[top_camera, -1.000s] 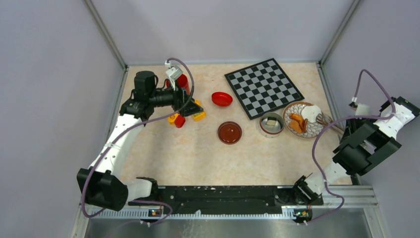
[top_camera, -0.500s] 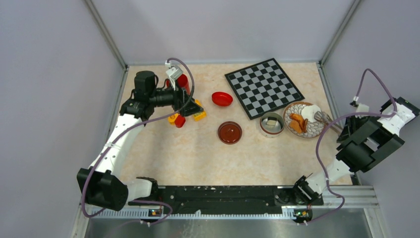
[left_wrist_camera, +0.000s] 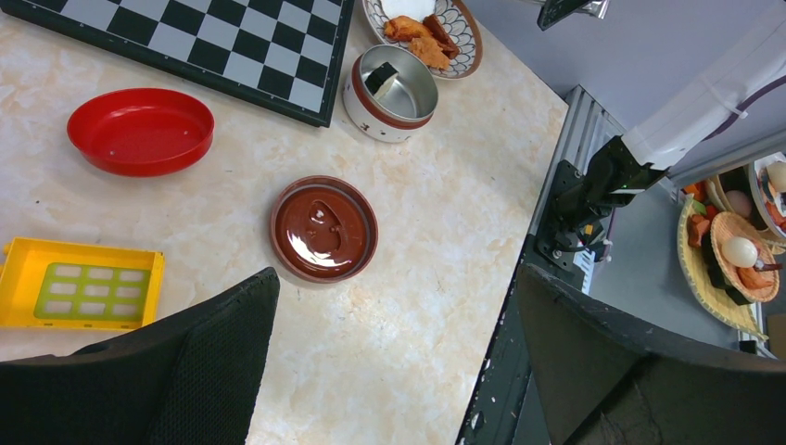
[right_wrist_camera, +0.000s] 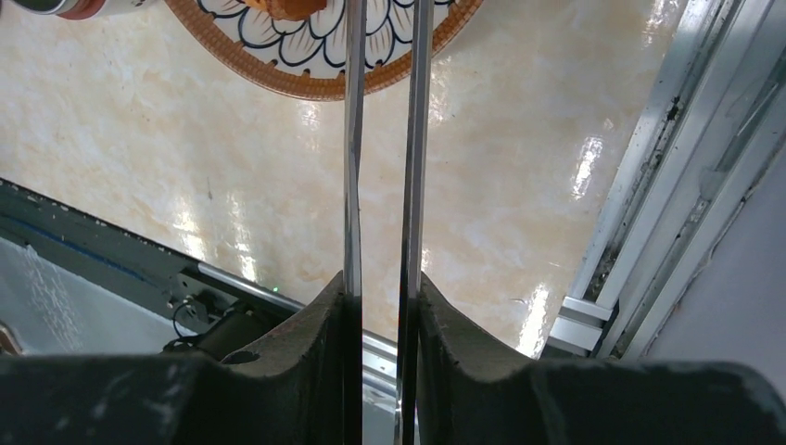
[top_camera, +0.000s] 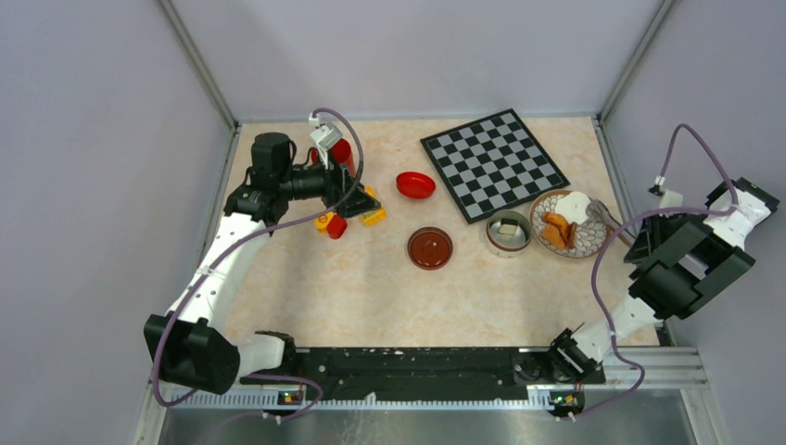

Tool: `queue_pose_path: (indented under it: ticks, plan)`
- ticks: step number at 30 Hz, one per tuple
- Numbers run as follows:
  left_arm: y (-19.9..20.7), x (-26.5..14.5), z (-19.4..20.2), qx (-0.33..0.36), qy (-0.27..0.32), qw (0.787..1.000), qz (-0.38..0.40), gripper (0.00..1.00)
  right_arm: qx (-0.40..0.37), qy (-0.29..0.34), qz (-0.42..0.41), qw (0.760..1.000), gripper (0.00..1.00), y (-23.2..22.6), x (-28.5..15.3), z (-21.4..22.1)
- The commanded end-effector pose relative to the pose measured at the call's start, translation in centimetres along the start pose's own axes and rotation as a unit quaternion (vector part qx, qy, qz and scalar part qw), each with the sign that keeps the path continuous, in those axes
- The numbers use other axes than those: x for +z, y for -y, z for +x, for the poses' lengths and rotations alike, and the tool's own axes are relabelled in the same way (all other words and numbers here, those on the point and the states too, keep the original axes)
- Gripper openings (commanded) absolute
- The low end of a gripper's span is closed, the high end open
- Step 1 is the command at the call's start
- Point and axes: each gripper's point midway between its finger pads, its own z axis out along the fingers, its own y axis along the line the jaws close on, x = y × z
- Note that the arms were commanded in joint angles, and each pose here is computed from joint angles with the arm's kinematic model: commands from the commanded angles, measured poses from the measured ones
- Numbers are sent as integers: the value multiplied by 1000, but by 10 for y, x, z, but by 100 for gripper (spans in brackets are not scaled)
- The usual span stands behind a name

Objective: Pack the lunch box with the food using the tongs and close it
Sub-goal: Pick up the fake food from the plate.

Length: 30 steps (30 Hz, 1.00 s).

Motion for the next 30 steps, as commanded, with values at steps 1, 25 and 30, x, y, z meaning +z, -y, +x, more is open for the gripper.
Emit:
queue_pose_path:
  ticks: [1, 25, 30]
  plan:
    - [2, -1, -7, 10, 11, 1000, 6, 99, -44, 41, 0, 998, 21, -9, -16, -20]
    - [5, -3, -8, 13, 14, 1000, 5, 99, -66, 15, -5, 998, 27, -29, -1, -29]
    - [4, -3, -8, 12, 14, 1000, 5, 99, -68, 9, -5, 998, 27, -34, 1, -30]
